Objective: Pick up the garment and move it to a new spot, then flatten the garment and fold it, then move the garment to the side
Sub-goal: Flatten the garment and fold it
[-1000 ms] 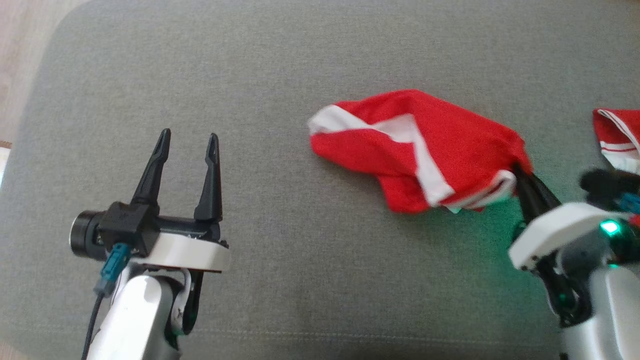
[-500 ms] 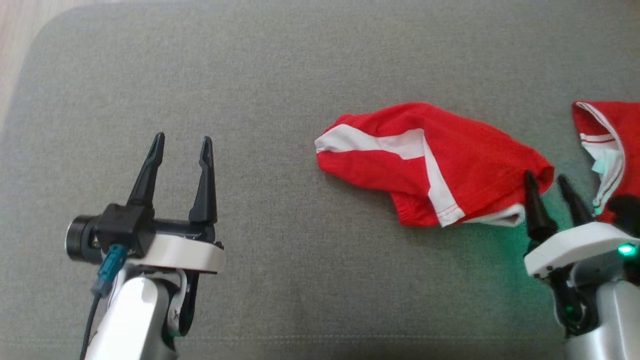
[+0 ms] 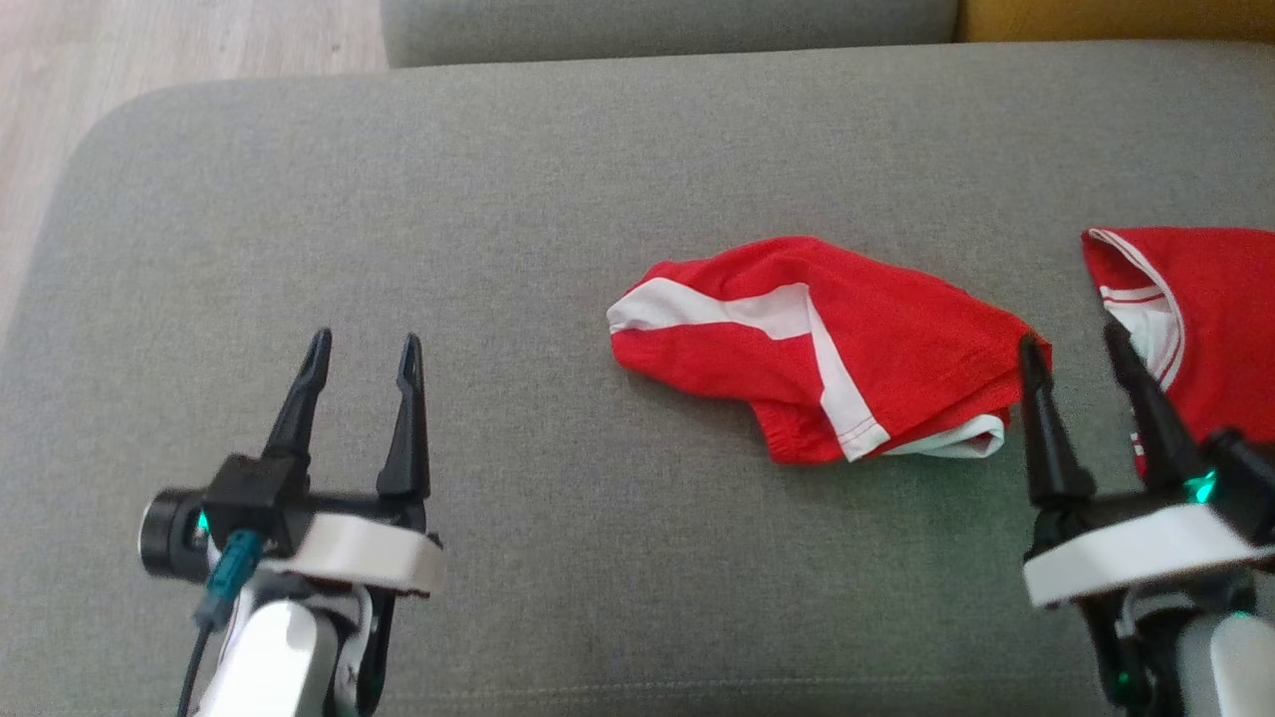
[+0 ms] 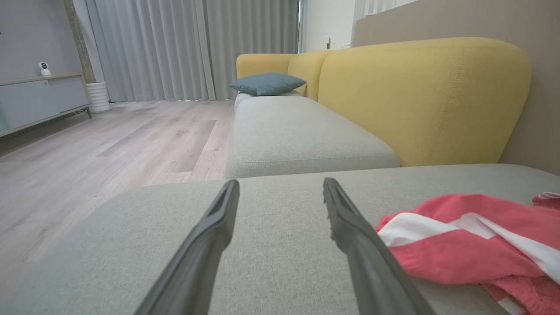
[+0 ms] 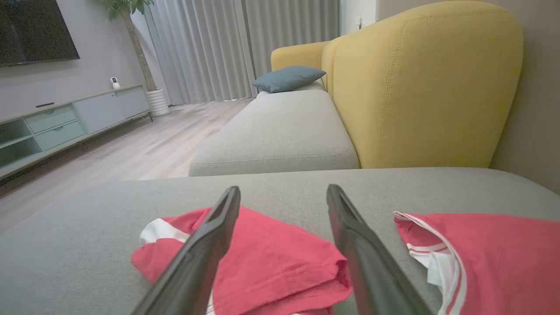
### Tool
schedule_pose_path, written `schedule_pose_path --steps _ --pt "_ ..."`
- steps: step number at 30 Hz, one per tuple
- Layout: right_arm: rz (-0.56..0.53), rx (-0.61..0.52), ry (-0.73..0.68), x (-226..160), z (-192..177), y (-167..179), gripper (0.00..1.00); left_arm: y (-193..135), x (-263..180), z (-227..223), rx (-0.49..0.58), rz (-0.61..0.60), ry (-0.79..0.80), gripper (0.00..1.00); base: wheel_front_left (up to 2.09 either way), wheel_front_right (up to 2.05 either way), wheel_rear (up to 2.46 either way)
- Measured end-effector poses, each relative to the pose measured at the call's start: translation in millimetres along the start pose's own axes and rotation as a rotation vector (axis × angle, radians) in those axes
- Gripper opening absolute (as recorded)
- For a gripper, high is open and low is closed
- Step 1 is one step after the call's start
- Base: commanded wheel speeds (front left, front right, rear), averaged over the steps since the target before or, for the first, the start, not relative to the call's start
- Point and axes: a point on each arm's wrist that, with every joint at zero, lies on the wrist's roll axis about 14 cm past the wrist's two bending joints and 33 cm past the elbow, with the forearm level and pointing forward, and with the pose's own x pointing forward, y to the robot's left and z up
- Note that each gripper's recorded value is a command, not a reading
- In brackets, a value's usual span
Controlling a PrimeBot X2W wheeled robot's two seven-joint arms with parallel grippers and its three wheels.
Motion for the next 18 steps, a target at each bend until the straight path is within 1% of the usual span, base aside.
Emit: schedule_pose_path --steps 6,18 --pt "0.016 0.026 0.026 -14 -8 12 1.0 -1 -10 -7 -0.001 0.005 0.027 1.0 0.0 0.0 0.0" --pt "0.015 0.036 0.023 -12 -8 13 1.0 0 -9 -12 0.002 0.009 0.044 1.0 0.0 0.0 0.0"
